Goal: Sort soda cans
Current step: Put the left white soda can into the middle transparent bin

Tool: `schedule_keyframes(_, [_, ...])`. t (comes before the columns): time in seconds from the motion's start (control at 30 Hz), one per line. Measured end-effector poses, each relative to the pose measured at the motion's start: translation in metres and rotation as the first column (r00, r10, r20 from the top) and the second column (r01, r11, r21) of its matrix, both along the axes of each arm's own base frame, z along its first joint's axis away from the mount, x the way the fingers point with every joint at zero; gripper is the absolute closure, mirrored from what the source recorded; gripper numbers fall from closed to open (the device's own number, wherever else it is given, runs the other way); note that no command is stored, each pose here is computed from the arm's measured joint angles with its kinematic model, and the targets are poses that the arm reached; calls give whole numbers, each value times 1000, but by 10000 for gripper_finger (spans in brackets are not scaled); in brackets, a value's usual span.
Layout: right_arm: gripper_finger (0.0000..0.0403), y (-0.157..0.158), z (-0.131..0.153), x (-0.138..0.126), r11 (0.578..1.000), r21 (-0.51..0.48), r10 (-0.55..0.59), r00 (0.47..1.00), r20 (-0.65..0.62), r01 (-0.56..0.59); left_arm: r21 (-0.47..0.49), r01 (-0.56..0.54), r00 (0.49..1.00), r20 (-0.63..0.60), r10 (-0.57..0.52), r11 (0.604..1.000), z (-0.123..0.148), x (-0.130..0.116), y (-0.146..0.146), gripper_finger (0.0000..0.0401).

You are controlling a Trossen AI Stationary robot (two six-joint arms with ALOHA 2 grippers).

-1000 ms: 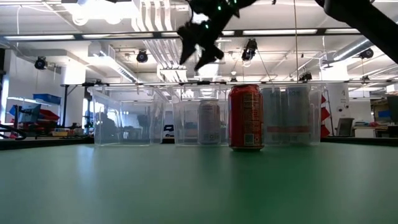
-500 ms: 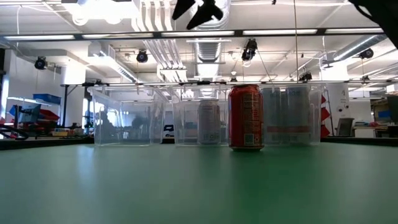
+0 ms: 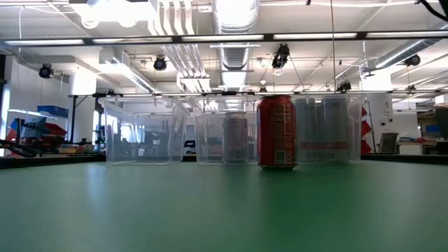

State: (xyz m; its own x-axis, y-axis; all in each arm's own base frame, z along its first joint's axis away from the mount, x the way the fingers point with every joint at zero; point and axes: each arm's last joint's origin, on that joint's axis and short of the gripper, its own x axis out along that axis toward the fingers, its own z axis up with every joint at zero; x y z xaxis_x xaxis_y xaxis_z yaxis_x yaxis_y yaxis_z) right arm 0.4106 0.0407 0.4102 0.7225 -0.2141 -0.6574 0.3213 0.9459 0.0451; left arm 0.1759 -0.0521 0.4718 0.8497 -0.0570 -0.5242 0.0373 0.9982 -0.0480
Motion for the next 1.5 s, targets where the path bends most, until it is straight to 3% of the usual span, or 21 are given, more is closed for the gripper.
schedule_keyframes(0.1, [115,35,-10,-3,999,33,21,1000,-15,-21,-46,23,999,-43,-25,999,-4,1,-13,64])
schedule_keyframes(0.27, [119,90,-27,-14,999,23,29,999,-38,-28,-122,-31,969,-248,0,992,-22,-6,-30,64])
schedule_keyframes(0.47, [110,125,-53,-25,998,51,-18,997,-76,22,-135,-92,908,-419,28,987,-38,-11,-51,64])
schedule_keyframes(0.7, [96,136,-83,-30,992,85,-81,987,-141,94,-51,-9,809,-587,-23,999,-61,-9,-80,64])
schedule_keyframes(0.87, [104,133,-90,-29,992,8,-123,984,-129,125,10,121,769,-634,-87,993,-78,-5,-114,64])
schedule_keyframes(0.97, [109,134,-87,-25,996,-51,-83,993,-81,79,52,205,743,-658,-121,977,-88,-7,-133,64])
schedule_keyframes(1.1, [98,137,-83,-20,997,-67,-40,999,-36,37,118,255,748,-653,-118,960,-100,-8,-153,64])
schedule_keyframes(1.23, [75,137,-85,-20,996,-80,-43,998,-36,40,105,265,751,-646,-137,959,-110,-5,-169,64])
schedule_keyframes(1.37, [53,138,-88,-21,996,-85,-32,998,-52,28,-32,202,761,-625,-177,979,-120,3,-185,57])
schedule_keyframes(1.5, [43,148,-91,-27,998,-50,-29,998,-54,26,-54,190,766,-617,-182,980,-133,6,-192,51])
